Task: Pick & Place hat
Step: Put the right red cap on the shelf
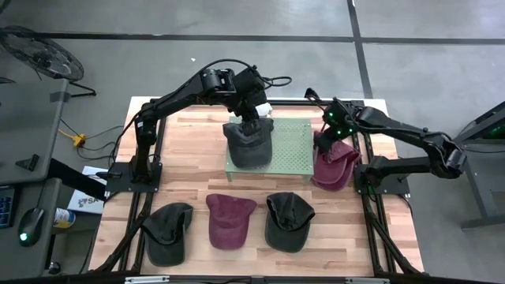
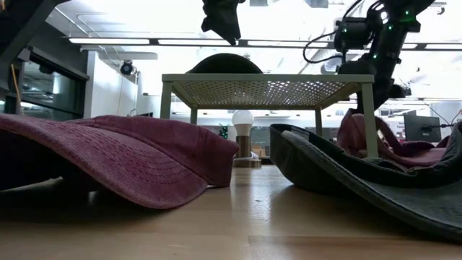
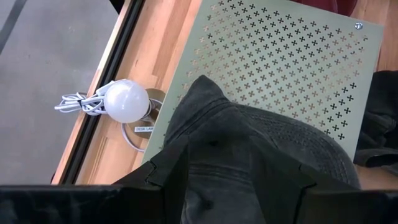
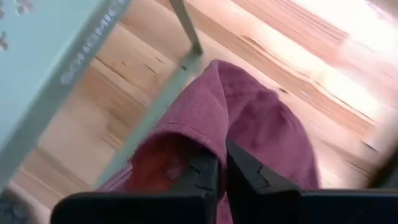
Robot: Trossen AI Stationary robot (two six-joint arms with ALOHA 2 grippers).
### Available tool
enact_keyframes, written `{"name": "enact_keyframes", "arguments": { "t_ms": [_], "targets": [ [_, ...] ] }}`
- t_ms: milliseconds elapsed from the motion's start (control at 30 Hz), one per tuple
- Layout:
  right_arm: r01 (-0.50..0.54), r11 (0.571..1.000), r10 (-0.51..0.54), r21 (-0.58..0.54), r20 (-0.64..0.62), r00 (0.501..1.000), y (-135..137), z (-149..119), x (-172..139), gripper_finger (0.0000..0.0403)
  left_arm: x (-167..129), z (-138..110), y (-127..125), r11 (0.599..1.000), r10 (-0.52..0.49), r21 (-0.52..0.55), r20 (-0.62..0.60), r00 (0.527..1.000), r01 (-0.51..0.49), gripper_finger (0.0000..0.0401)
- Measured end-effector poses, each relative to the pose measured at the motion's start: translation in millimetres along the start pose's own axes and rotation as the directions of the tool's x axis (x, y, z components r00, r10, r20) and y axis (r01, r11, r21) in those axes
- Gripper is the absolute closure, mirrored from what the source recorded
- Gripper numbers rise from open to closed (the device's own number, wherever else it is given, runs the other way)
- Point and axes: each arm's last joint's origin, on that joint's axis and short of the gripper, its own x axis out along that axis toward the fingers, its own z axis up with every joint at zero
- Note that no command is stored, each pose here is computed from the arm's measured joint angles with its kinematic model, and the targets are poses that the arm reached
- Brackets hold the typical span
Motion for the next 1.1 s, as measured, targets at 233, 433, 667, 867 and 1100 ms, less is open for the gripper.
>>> {"name": "enact_keyframes", "arguments": {
  "t_ms": [233, 433, 667, 867, 1100],
  "targets": [
    [0.089, 0.995, -0.089, -0.042, 0.011, 0.996, 7, 15, -59, 0.0399, 0, 2, -1, 0.999, -0.029, 0.017, 0.021, 0.999, 0.028, 0.0242],
    [0.101, 0.99, -0.092, -0.096, 0.091, 0.992, 16, 22, -127, 0.04, 0, 4, -1, 0.999, -0.029, 0.029, 0.041, 0.999, 0.028, 0.0242],
    [0.096, 0.984, -0.063, -0.148, 0.212, 0.975, 17, 11, -207, 0.0401, -1, 11, -2, 0.994, -0.057, 0.103, 0.115, 0.992, 0.045, 0.0242],
    [0.005, 0.975, 0.09, -0.222, 0.413, 0.906, 15, 4, -265, 0.0402, -4, 28, -3, 0.979, -0.101, 0.201, 0.29, 0.952, 0.042, 0.0242],
    [-0.08, 0.885, 0.319, -0.459, 0.472, 0.822, 20, -4, -296, 0.0402, -16, 53, -5, 0.954, -0.17, 0.3, 0.541, 0.824, 0.0, 0.0242]
  ]
}}
